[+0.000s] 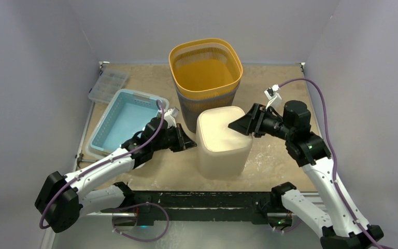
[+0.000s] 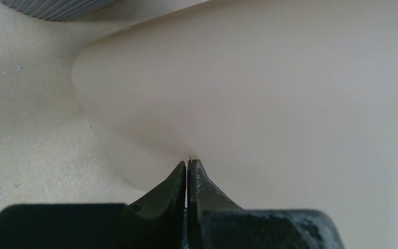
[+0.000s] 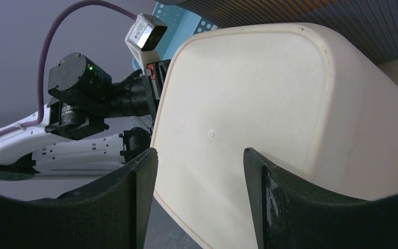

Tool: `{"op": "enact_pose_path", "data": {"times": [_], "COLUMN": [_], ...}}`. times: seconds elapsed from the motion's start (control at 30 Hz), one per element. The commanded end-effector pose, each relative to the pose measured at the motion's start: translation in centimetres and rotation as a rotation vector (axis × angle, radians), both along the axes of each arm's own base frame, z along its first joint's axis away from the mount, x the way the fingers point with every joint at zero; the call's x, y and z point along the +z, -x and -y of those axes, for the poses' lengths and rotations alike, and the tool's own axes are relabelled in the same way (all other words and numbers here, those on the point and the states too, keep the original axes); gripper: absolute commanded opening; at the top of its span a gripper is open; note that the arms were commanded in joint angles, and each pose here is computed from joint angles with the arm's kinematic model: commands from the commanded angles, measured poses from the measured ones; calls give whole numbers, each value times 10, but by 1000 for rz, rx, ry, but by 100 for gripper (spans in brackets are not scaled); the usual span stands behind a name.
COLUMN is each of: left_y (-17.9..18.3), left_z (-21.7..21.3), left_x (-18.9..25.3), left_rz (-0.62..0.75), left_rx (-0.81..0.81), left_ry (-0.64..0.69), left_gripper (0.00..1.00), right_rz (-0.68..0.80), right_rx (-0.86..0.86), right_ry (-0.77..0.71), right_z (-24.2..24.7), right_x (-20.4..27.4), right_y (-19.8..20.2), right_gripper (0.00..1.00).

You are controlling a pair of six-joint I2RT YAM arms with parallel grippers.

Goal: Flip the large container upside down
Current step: Turn the container upside down at the center of the board.

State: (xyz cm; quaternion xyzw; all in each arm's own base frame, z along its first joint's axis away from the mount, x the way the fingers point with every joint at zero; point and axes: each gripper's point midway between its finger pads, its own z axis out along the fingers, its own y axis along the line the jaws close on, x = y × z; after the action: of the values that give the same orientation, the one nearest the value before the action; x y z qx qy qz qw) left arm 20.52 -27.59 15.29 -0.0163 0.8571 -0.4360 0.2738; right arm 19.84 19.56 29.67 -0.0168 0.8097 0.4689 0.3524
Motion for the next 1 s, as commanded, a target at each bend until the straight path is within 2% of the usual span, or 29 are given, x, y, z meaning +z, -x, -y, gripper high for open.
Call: {"op": "enact_pose_path", "data": {"times": [0.0,0.1,0.17,0.3,0.4,0.53,0.73,0.97], "left_y": [-7,-19,-25,-36,-41,-47,-62,-87], "left_z": [-5,-21,-34,-68,-99,-135,-172,-225], "left_x": [14,23,32,51,62,71,79,63], "left_rz": [64,112,153,237,285,329,378,321], "left_rx": [9,66,112,224,317,430,533,621], "left_ry": [-57,-151,-208,-330,-435,-577,-688,-724], "left_gripper": [6,13,23,50,64,82,96,96], "right_rz": [9,29,43,37,31,71,93,118], "right_rx": [19,25,5,-29,-31,-44,-54,-111], "right_ry": [41,39,48,119,176,250,351,456], "right_z": [1,-5,-8,-17,-26,-40,-56,-68], "right_x": [3,13,19,19,16,25,28,27], "right_y": [7,7,6,5,3,9,9,21], "right_gripper": [66,70,71,75,75,83,84,84]}}
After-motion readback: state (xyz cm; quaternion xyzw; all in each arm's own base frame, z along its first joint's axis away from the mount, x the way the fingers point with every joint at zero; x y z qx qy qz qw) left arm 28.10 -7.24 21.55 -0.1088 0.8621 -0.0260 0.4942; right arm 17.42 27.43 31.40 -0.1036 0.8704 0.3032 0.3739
